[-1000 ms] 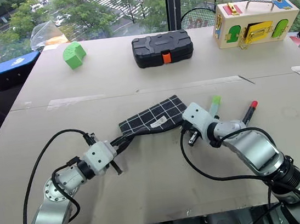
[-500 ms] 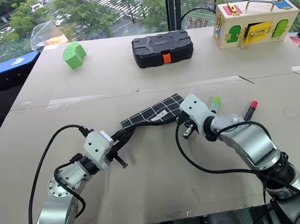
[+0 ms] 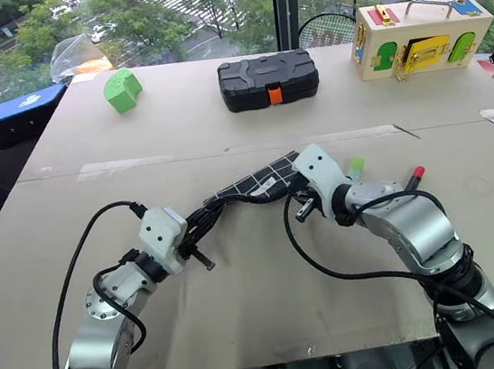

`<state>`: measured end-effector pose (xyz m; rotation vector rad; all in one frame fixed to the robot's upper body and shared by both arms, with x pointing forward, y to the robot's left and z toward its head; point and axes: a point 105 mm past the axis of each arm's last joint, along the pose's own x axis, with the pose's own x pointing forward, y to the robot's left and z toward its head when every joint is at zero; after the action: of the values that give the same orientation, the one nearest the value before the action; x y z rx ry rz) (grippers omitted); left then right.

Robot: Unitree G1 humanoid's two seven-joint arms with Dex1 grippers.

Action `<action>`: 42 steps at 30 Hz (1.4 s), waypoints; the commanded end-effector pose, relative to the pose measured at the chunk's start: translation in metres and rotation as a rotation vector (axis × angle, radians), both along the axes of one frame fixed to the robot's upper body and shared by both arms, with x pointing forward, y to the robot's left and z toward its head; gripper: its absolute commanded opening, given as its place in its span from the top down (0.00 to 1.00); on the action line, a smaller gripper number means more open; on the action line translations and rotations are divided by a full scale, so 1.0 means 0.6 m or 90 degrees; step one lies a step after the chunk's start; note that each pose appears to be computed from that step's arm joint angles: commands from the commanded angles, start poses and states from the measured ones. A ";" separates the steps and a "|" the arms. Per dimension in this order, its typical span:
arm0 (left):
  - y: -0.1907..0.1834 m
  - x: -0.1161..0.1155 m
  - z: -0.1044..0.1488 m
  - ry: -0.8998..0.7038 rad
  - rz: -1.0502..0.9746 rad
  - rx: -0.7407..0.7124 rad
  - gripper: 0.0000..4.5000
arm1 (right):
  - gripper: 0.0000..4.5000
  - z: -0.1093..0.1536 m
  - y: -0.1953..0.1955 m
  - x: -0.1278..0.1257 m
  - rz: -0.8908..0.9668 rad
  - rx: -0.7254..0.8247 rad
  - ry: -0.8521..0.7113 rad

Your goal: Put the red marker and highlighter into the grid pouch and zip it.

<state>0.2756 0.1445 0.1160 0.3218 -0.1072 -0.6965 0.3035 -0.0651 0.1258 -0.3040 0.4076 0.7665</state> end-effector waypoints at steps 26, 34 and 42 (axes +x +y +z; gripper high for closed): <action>-0.029 -0.009 0.045 -0.025 -0.012 -0.027 1.00 | 0.99 0.069 0.112 -0.061 0.135 0.287 0.129; -0.048 -0.026 0.045 -0.061 -0.088 0.039 1.00 | 0.99 0.068 0.135 -0.065 0.165 0.296 0.148; -0.053 -0.047 0.037 -0.108 -0.158 0.099 1.00 | 0.99 0.041 0.128 -0.051 0.180 0.226 0.162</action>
<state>0.2554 0.1238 0.1271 0.4957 -0.1705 -0.8692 0.2754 0.0060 0.1421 0.0884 0.4972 1.0894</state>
